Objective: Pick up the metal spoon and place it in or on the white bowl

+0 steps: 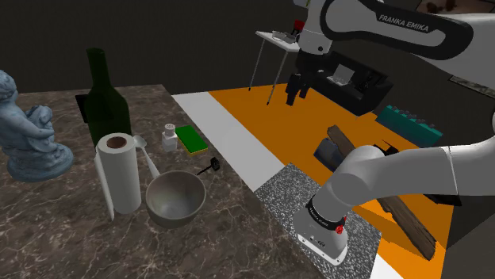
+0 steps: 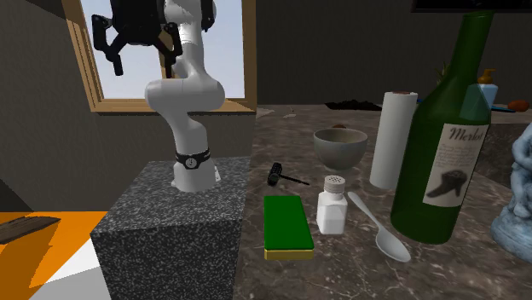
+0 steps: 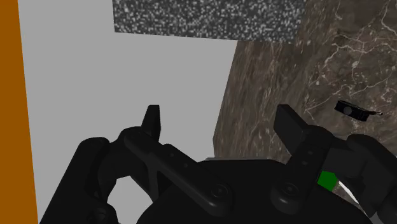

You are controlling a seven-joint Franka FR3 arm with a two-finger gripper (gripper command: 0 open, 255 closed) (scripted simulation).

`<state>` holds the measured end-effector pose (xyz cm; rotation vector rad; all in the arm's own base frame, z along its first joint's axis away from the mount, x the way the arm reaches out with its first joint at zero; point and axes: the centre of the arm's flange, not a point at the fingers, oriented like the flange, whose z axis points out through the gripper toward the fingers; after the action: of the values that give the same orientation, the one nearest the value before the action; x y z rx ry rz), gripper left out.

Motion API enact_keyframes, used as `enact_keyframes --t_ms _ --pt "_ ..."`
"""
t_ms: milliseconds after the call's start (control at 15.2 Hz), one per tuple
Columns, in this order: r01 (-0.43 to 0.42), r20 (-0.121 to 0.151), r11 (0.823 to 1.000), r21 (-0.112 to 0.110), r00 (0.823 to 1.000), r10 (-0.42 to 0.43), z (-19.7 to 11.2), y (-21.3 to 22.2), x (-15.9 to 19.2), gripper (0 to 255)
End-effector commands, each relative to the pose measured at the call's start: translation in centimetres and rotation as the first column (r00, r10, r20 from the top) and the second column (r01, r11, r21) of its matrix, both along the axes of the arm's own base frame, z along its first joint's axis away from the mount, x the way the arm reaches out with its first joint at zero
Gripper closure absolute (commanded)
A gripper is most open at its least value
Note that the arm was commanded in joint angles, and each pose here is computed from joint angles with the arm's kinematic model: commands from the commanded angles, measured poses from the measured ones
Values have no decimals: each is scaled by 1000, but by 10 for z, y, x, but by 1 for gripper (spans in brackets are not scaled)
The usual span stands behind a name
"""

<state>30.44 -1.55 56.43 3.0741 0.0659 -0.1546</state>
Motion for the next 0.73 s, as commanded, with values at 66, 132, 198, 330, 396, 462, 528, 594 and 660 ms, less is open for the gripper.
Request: enact_keyframes --t_ms 66,132,198,330,396,462,528,594,660 --pt "4 6 1000 -5 1000 -4 -4 13 3 0" --pt "9 11 1000 -10 1000 -9 -9 25 5 0" --pt "14 17 1000 -15 1000 -13 -13 38 8 0" --pt "23 28 999 -24 999 -22 -22 63 14 0" --pt "27 33 999 -29 999 -26 -27 75 17 0" --pt "32 39 999 -34 999 -31 -31 88 21 0" --pt "37 45 999 -39 998 -35 -36 100 24 0" --pt "41 50 998 -43 998 -39 -41 112 27 0" --pt "46 56 998 -48 997 -43 -46 125 31 0"
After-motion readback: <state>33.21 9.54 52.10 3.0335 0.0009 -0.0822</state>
